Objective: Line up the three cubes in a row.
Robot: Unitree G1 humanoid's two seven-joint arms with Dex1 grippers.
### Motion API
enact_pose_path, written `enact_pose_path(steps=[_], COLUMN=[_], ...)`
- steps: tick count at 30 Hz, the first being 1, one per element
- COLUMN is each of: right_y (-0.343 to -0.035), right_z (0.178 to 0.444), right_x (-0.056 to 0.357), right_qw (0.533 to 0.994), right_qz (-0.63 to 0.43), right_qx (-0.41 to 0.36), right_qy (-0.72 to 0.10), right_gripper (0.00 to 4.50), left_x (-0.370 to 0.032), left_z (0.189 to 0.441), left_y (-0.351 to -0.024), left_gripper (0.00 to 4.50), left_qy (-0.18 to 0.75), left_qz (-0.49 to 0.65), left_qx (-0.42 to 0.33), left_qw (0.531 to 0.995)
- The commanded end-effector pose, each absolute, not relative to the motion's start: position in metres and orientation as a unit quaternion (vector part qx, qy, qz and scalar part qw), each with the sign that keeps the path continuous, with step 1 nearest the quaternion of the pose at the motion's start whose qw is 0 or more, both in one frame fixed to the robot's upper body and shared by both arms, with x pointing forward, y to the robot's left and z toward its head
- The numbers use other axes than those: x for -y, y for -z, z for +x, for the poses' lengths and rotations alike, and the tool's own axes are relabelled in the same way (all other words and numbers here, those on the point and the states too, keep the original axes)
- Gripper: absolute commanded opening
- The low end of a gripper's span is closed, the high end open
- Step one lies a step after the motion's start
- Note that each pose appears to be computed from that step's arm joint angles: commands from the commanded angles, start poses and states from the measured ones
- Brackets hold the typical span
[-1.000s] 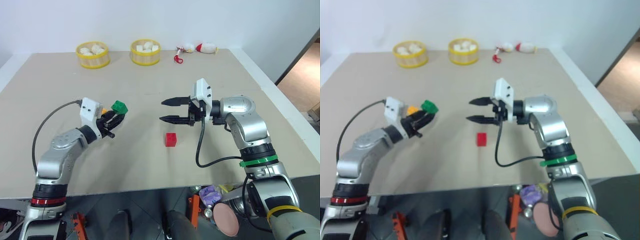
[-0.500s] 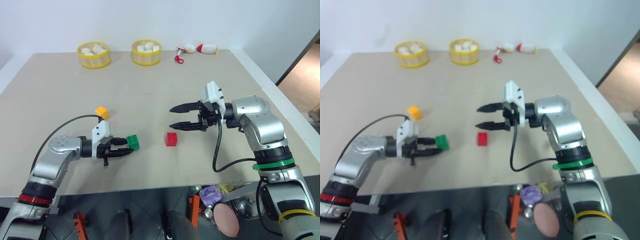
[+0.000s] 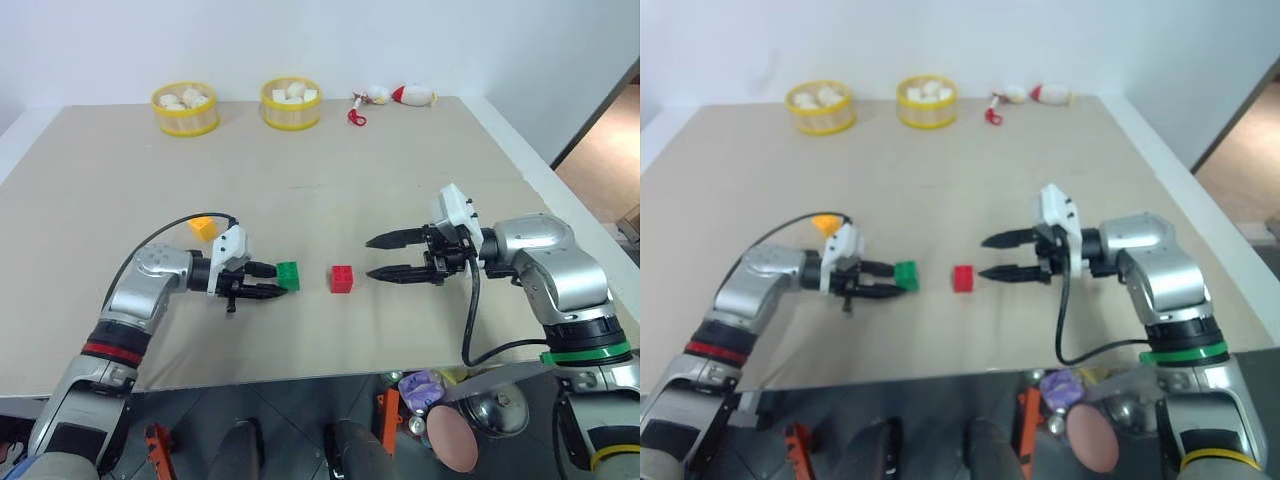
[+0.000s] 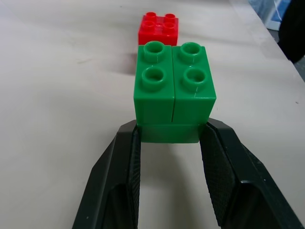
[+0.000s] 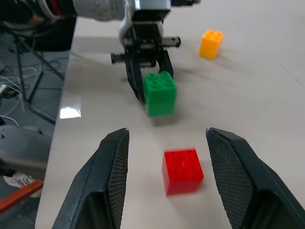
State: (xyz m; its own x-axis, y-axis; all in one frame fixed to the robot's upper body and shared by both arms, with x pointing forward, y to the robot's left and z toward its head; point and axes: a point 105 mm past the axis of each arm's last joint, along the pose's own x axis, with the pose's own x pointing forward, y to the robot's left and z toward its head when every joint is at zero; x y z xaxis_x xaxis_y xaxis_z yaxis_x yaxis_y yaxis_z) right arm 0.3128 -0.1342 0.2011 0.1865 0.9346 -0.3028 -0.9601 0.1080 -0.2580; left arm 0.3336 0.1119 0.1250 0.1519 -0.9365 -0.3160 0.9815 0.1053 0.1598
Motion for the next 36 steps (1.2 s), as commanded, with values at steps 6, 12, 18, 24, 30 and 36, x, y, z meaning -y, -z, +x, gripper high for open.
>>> enact_pose_path(steps=[6,12,18,24,30,36], right_y=[-0.212,-0.214,-0.214,-0.214,-0.215,-0.216], right_z=[0.316,0.318,0.318,0.319,0.319,0.321], right_x=[0.138,0.134,0.132,0.129,0.129,0.128], right_qw=[0.756,0.754,0.752,0.751,0.751,0.751], right_qz=[-0.212,-0.213,-0.214,-0.215,-0.215,-0.216], right_qx=[-0.007,-0.001,0.001,0.004,0.005,0.006], right_qy=[-0.620,-0.621,-0.623,-0.624,-0.625,-0.624], right_gripper=[2.65,2.65,2.65,2.65,2.65,2.65], left_x=[-0.111,-0.105,-0.100,-0.099,-0.100,-0.102], left_z=[0.344,0.349,0.350,0.354,0.355,0.358], left_y=[-0.123,-0.120,-0.119,-0.119,-0.117,-0.117], left_gripper=[1.25,1.25,1.25,1.25,1.25,2.66], left_qy=[0.646,0.646,0.647,0.640,0.637,0.627], left_qz=[0.205,0.215,0.221,0.220,0.221,0.214], left_qx=[-0.060,-0.058,-0.055,-0.052,-0.054,-0.057], left_qw=[0.733,0.730,0.728,0.735,0.737,0.747])
